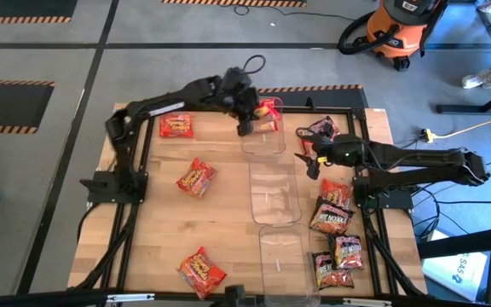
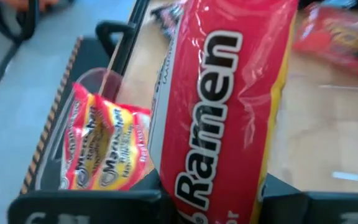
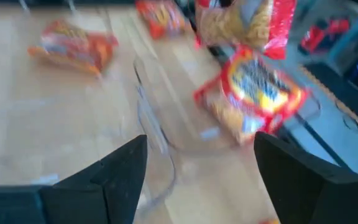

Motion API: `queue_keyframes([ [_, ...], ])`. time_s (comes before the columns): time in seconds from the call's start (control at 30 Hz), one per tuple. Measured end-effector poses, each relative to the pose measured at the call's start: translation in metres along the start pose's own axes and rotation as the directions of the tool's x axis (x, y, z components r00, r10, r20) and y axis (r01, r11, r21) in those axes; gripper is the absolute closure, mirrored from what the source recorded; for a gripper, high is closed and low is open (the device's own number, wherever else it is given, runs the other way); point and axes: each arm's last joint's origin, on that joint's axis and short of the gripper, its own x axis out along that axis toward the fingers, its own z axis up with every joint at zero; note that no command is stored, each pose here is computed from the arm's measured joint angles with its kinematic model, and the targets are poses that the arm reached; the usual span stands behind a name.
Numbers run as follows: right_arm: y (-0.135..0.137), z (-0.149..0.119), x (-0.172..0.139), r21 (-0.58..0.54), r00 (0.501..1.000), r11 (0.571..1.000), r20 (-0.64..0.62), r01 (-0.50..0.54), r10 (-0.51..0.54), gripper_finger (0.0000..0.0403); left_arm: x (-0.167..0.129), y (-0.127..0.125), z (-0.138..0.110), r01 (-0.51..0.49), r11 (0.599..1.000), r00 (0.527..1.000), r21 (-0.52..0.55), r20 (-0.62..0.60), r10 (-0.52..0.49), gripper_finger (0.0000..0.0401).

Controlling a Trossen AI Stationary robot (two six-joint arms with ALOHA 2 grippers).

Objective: Sort Maruchan noodles
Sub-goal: Put the red noodle pack into the top transparent bin

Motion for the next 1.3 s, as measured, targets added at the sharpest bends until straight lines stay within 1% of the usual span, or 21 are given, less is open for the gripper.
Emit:
queue_keyframes([
  [0.07,0.001,-0.004,0.002,0.024,0.999,1.0,-0.045,0.012,-0.011,0.0132,0.012,0.008,0.001,0.014,1.0,0.997,0.002,-0.074,-0.013,0.0344],
  [0.17,0.001,-0.01,0.003,0.047,0.994,0.998,-0.105,0.034,-0.029,0.0132,0.026,0.016,0.006,0.023,1.0,0.992,0.016,-0.122,-0.021,0.0344],
  [0.27,0.001,-0.016,0.004,0.046,0.986,0.998,-0.165,0.039,-0.03,0.0133,0.041,0.02,0.005,0.039,0.999,0.986,0.028,-0.161,-0.034,0.0344],
  [0.33,0.001,-0.017,0.005,0.064,0.983,0.997,-0.177,0.053,-0.041,0.0133,0.05,0.018,0.002,0.054,0.998,0.98,0.033,-0.194,-0.047,0.0344],
  [0.4,0.001,-0.019,0.005,0.067,0.981,0.996,-0.19,0.062,-0.049,0.0133,0.056,0.017,0.001,0.056,0.998,0.98,0.038,-0.195,-0.048,0.0344],
  [0.6,0.001,-0.018,0.005,0.07,0.982,0.995,-0.18,0.069,-0.055,0.0133,0.077,0.011,-0.006,0.06,0.996,0.97,0.064,-0.239,-0.043,0.0342],
  [0.73,0.001,-0.018,0.005,0.07,0.982,0.995,-0.182,0.069,-0.055,0.0133,0.086,0.012,-0.009,0.061,0.996,0.966,0.062,-0.253,-0.043,0.0341],
  [0.9,0.001,-0.018,0.005,0.07,0.982,0.995,-0.182,0.069,-0.055,0.0133,0.11,0.014,-0.023,0.06,0.997,0.95,0.053,-0.309,-0.041,0.034],
  [1.03,0.001,-0.018,0.005,0.07,0.982,0.995,-0.183,0.069,-0.055,0.0133,0.122,0.015,-0.03,0.061,0.997,0.942,0.048,-0.334,-0.041,0.034],
  [1.1,0.001,-0.018,0.005,0.07,0.982,0.995,-0.183,0.069,-0.055,0.0133,0.124,0.015,-0.032,0.053,0.997,0.939,0.051,-0.344,-0.033,0.034],
  [1.2,0.001,-0.018,0.005,0.07,0.982,0.995,-0.183,0.069,-0.055,0.0133,0.124,0.017,-0.03,0.016,0.997,0.946,0.073,-0.325,0.008,0.034],
  [1.3,0.001,-0.018,0.005,0.07,0.982,0.995,-0.182,0.068,-0.055,0.0133,0.125,0.017,-0.03,0.014,0.997,0.945,0.075,-0.328,0.012,0.0336],
])
